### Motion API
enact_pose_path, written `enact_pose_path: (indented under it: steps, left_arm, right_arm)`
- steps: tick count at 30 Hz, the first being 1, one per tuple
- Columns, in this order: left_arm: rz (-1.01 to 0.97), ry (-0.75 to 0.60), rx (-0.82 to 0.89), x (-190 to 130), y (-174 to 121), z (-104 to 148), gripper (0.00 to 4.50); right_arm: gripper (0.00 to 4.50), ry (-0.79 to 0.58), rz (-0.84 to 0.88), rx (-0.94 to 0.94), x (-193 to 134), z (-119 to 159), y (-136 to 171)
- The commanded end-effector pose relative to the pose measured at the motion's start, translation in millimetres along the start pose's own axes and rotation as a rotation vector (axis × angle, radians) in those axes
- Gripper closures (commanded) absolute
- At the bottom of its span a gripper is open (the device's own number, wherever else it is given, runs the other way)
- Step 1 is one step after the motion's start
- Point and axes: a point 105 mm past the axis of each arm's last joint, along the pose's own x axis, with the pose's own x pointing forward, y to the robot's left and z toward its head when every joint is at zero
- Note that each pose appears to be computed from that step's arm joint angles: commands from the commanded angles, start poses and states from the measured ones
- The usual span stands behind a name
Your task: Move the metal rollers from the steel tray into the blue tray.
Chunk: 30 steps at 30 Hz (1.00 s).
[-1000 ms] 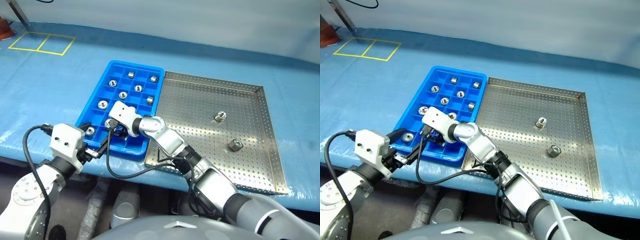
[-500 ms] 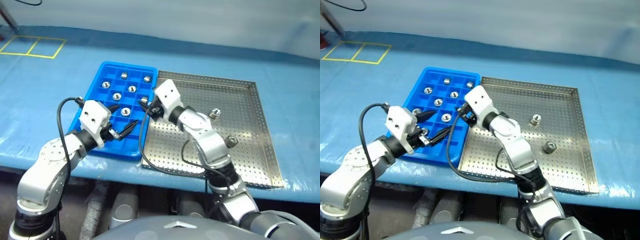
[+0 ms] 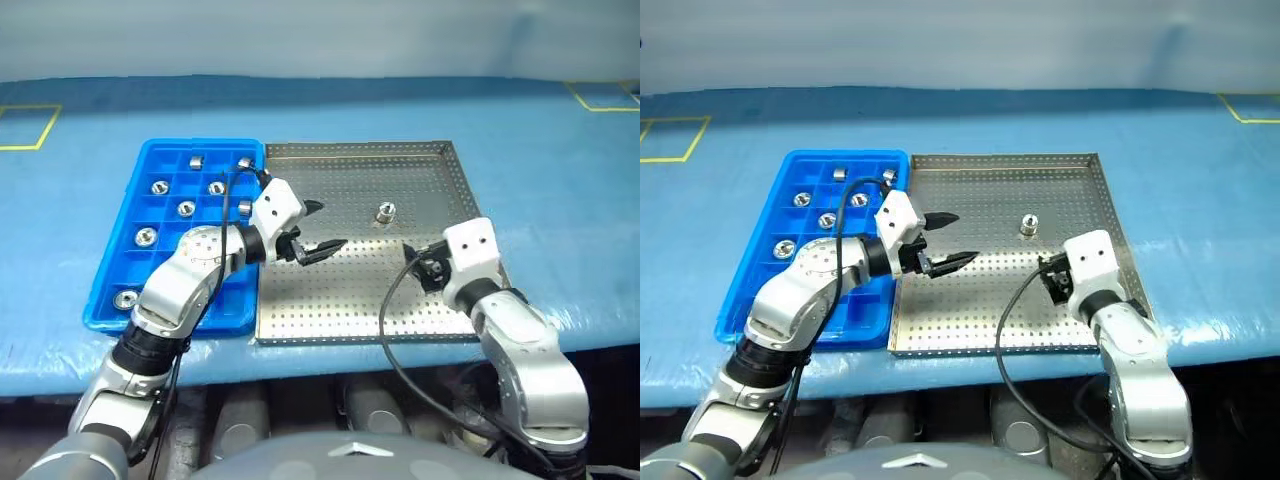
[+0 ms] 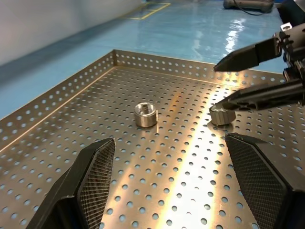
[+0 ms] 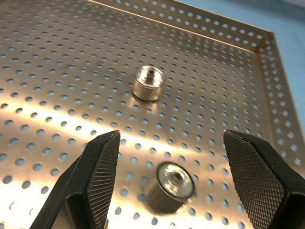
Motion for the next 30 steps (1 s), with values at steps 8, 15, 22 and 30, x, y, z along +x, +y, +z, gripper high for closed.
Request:
enact_pose_path:
  steps: [8, 15, 22, 30]
  left_arm:
    - [-0.061, 0.0, 0.029, 10, -8, 0, 0.44]
    - [-0.045, 0.009, 0.015, 7, -6, -4, 0.44]
    - [-0.028, 0.003, 0.004, 4, -6, -4, 0.44]
    - [-0.02, -0.001, 0.0, 2, -6, -5, 0.44]
  right_arm:
    - [0.87, 0.008, -0.071, 0.169, 2, -9, -8]
    - [0.87, 0.016, -0.005, 0.228, 20, -9, 2]
    - [0.87, 0.048, -0.027, 0.238, 30, -17, -5]
    - [0.87, 0.093, -0.014, 0.265, 37, -31, -2]
